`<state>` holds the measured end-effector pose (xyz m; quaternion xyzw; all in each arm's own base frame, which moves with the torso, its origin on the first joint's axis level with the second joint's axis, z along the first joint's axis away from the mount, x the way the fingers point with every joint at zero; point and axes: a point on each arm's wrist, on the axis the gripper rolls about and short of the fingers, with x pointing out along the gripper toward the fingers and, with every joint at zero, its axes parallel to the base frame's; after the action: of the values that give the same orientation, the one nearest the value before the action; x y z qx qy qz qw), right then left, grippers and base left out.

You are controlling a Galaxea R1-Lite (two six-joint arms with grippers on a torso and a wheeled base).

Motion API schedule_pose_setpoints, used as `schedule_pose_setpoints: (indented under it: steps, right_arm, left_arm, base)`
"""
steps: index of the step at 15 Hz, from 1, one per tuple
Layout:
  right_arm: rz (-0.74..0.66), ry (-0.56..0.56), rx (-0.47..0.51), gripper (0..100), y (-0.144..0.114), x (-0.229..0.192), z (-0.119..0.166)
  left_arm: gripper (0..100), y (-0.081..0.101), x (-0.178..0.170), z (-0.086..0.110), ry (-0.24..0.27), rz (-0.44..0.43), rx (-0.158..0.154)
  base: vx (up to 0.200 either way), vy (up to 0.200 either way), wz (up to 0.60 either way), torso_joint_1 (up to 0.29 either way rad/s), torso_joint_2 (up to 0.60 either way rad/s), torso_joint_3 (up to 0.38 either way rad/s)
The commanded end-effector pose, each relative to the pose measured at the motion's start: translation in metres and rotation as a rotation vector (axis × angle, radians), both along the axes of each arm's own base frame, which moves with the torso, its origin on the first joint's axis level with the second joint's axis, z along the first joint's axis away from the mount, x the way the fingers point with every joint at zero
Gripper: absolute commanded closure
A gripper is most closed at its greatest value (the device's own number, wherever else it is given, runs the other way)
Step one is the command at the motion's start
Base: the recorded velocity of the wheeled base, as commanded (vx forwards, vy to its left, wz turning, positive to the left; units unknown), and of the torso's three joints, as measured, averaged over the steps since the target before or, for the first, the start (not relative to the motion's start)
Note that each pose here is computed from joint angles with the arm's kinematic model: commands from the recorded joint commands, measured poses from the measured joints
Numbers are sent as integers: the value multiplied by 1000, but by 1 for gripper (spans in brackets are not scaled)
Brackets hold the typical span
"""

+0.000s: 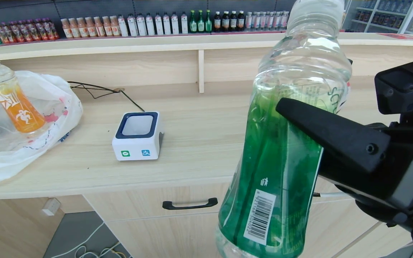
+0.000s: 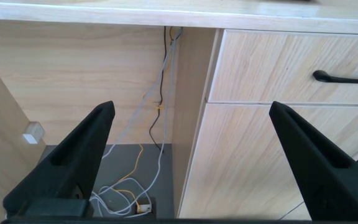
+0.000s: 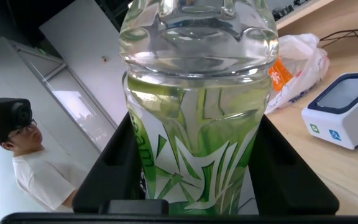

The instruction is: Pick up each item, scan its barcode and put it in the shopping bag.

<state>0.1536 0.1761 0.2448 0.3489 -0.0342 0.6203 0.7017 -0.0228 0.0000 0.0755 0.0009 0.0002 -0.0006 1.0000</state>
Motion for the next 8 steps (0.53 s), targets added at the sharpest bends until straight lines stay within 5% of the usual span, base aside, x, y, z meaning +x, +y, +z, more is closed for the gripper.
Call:
schedule_pose_setpoints:
  steps: [1, 8]
  right_arm:
    - [0, 2, -3, 100, 1, 1, -1]
    - [-2, 2, -3, 100, 0, 1, -1]
  left_arm:
    - [0, 0, 0, 0, 0, 1, 0]
    - [0, 0, 0, 0, 0, 1, 0]
  base:
    - [0, 0, 0, 0, 0, 0]
    - [0, 0, 0, 0, 0, 0]
